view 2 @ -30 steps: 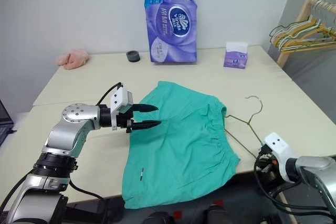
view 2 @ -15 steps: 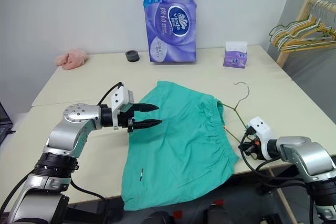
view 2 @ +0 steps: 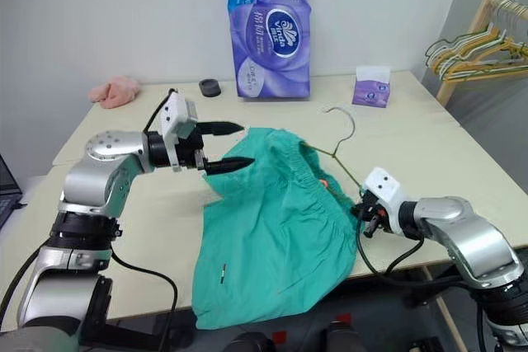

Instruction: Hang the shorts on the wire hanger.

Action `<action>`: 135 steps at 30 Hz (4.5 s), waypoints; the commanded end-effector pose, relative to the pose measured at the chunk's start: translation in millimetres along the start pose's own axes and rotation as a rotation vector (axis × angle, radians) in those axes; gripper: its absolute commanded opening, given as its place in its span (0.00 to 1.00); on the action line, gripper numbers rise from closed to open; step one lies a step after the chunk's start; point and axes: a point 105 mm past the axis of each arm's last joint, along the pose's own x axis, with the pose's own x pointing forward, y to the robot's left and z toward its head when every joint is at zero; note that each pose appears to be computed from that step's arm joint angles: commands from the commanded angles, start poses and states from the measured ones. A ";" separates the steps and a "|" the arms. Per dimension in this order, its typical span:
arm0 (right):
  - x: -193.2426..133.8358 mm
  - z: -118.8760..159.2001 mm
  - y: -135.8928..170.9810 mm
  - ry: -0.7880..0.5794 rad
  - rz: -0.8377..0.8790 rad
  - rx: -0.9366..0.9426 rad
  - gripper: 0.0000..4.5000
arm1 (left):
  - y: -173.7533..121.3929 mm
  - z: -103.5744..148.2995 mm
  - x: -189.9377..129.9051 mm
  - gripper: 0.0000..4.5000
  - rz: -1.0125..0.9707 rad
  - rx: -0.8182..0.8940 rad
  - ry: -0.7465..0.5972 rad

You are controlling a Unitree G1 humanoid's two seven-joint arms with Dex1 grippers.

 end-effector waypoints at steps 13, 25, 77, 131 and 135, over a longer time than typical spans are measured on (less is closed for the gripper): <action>-3.9 40.7 17.6 -0.053 0.046 -0.399 0.00 | -29.2 -9.3 6.2 0.99 -0.367 0.259 0.188; -9.5 57.3 24.7 -0.095 0.069 -0.456 0.00 | -46.3 -33.2 13.6 0.86 -0.451 0.229 0.197; -39.7 -19.6 68.8 -0.245 -0.046 0.285 0.99 | -39.1 -46.6 10.6 0.00 -0.378 0.148 0.181; -18.1 -54.4 33.8 -0.146 -0.170 0.429 0.00 | -60.0 -2.3 -12.1 0.00 -0.490 -0.182 0.079; -17.2 -59.2 32.0 -0.134 -0.178 0.436 0.00 | -62.8 1.6 -14.8 0.00 -0.505 -0.188 0.084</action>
